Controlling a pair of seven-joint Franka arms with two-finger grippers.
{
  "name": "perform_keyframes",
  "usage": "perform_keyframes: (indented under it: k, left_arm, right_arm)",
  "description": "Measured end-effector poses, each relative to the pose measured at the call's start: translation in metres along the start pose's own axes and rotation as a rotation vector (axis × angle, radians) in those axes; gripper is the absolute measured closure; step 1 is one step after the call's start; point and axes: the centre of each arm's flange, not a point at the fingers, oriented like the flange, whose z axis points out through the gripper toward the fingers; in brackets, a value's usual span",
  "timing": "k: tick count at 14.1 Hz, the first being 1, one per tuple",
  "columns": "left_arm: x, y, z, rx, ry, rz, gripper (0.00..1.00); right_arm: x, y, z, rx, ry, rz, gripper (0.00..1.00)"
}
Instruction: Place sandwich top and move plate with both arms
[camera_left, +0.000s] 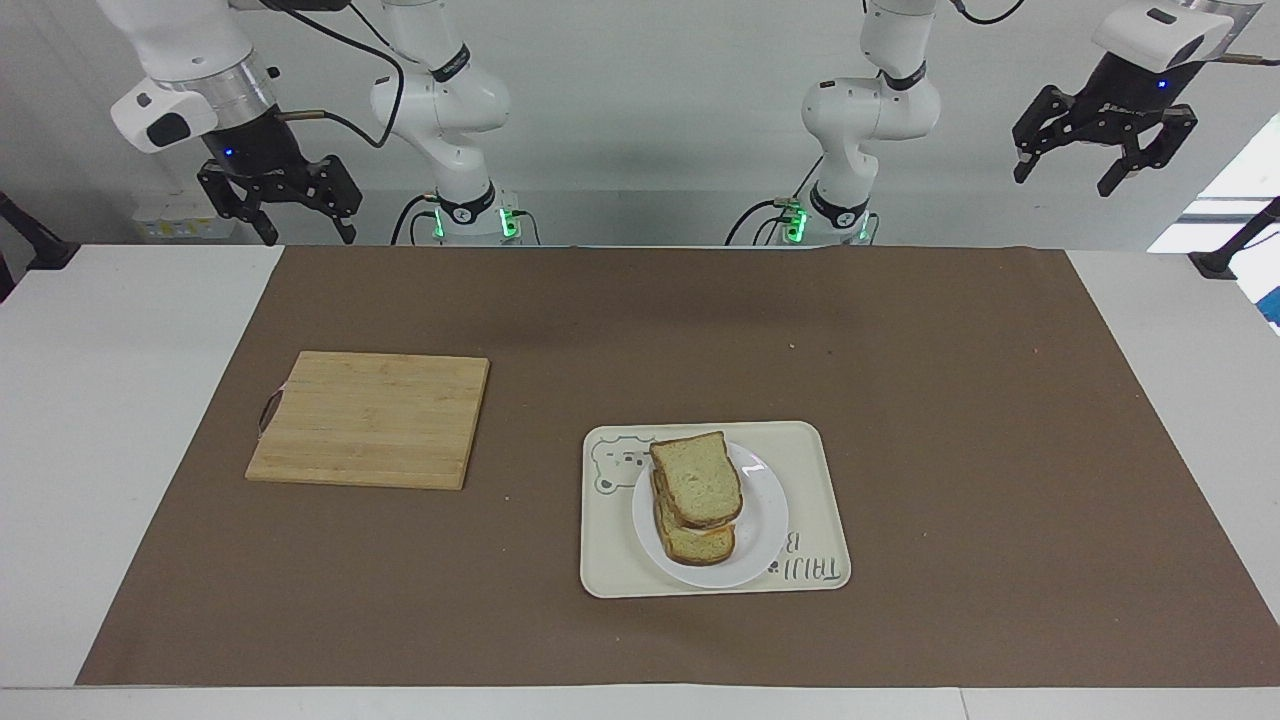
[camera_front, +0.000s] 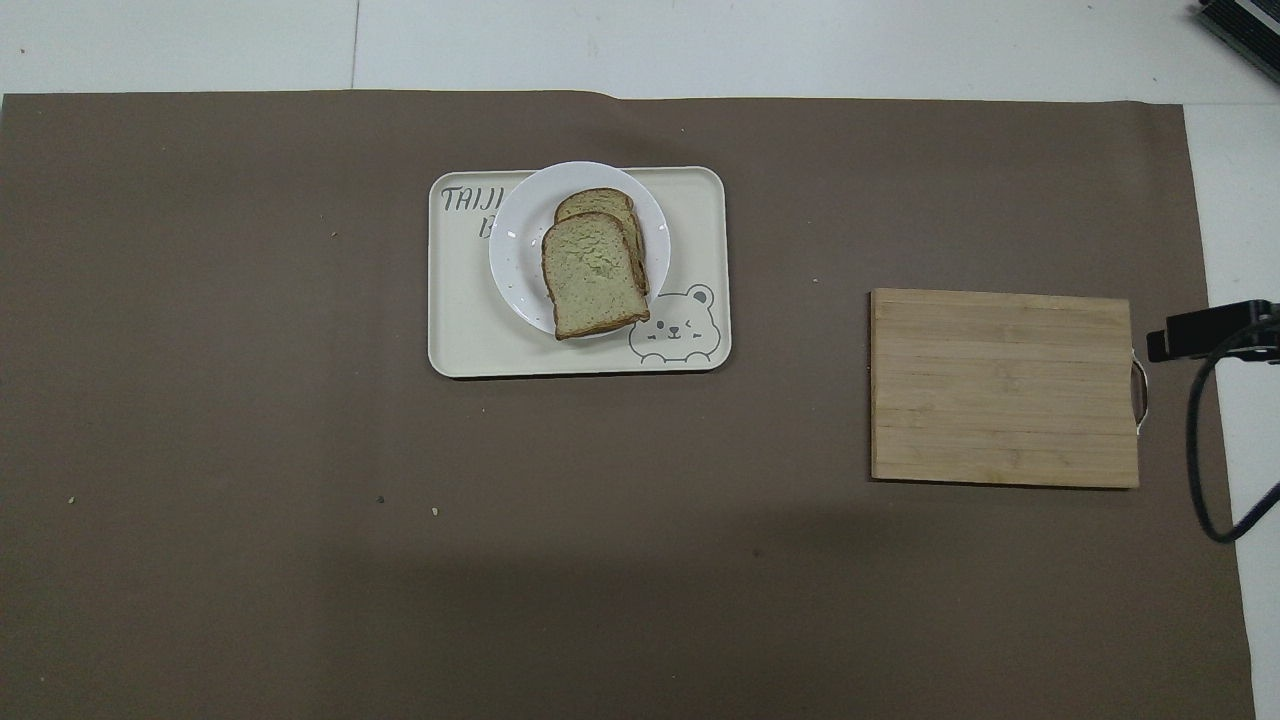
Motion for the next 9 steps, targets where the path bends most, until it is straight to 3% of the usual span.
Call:
perform_keyframes:
  k: [9]
  left_arm:
    - [0.001, 0.0029, 0.0016, -0.001, -0.004, -0.035, 0.0]
  right_arm:
    - [0.0, 0.0, 0.0, 0.0, 0.0, 0.0, 0.0]
